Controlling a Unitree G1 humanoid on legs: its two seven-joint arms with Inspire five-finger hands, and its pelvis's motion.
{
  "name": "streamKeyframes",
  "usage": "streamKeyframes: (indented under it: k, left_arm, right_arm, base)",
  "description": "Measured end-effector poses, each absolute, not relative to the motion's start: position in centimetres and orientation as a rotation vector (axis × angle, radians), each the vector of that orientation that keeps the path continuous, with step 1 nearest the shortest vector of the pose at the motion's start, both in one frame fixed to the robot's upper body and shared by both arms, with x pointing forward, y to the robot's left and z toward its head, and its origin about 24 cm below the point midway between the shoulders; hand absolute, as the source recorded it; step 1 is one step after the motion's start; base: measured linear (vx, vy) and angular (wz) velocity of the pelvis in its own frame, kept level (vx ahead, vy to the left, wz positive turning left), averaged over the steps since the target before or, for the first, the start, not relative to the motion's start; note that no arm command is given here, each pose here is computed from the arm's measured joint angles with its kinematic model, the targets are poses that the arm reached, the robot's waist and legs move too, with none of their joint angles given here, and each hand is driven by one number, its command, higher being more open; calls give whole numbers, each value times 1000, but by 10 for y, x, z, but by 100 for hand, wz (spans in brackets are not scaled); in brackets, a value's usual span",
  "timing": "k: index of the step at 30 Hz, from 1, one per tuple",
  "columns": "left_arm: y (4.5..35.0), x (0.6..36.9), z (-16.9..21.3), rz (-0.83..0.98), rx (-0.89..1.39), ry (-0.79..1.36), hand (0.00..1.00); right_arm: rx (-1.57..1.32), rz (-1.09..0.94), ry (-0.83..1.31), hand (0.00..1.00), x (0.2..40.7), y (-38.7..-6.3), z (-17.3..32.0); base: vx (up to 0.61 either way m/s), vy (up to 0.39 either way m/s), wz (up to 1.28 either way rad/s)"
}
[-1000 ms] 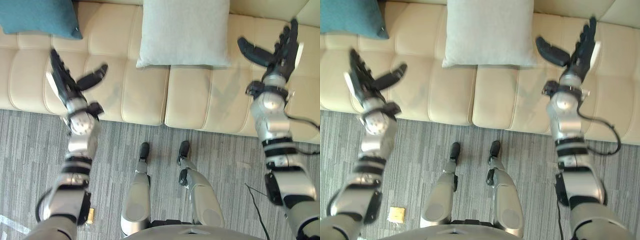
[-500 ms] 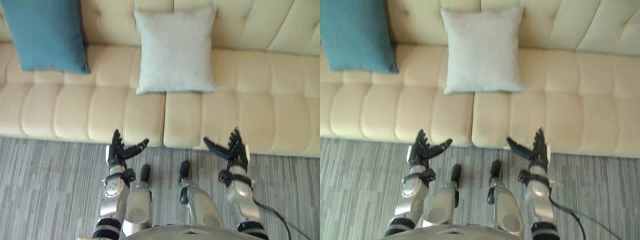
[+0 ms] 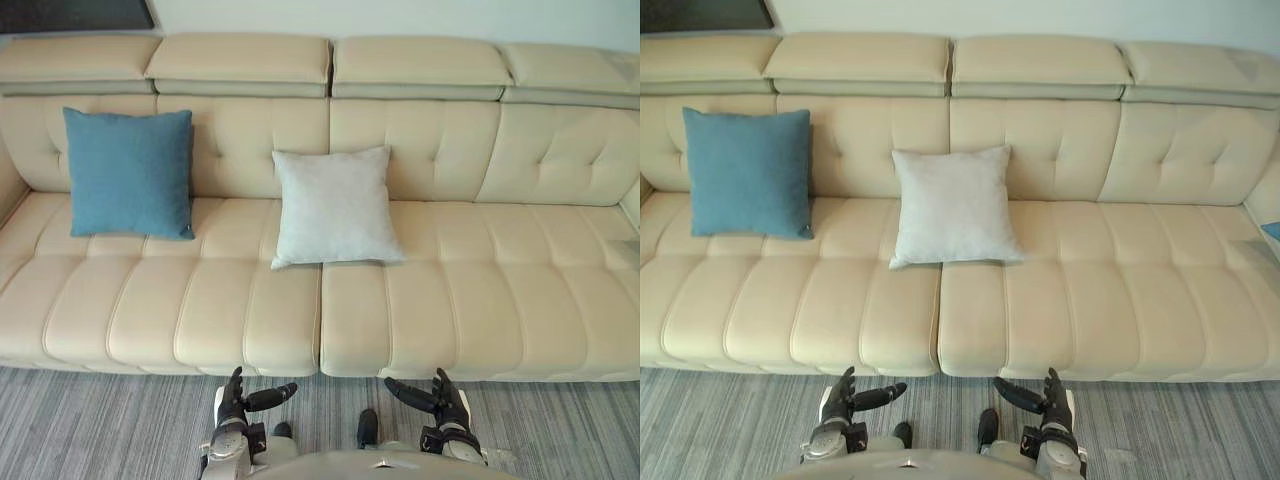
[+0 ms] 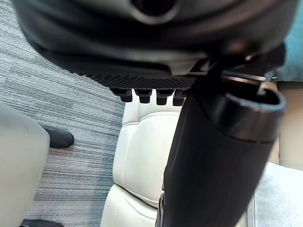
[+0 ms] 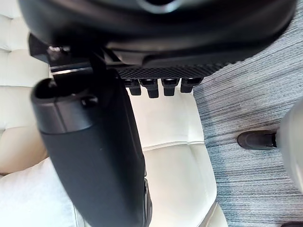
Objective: Pick up cushions and gather them together orderly.
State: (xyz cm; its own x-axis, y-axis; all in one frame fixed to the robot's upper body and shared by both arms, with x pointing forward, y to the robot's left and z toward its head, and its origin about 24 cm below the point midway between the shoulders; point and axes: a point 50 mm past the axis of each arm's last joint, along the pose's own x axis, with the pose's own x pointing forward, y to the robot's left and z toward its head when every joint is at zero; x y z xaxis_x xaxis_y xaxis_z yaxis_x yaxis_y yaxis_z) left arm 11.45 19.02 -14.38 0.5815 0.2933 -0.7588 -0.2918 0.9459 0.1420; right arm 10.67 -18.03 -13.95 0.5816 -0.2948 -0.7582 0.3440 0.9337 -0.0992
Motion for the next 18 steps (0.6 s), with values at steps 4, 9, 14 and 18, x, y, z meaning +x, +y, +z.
streamKeyframes:
  k: [4,9,14,18]
  left_arm:
    - [188,110,-147,311,23,911,100]
    - [191,107,-149,330,14,931,100]
    - [193,118,-145,342,14,900,100]
    - [204,130,-138,371,13,858,100]
  right_arm:
    - [79,-394,918,100,99,-180,-144]
    - [85,-374,935,100,105,-174,-147]
    - [97,-358,928,100,119,-169,-146]
    - [132,-365,926,100,126,-162,-146]
  base:
    - [8,51,-4]
    - [-41,54,-29]
    - [-72,8,-15]
    - [-57,-70,-8]
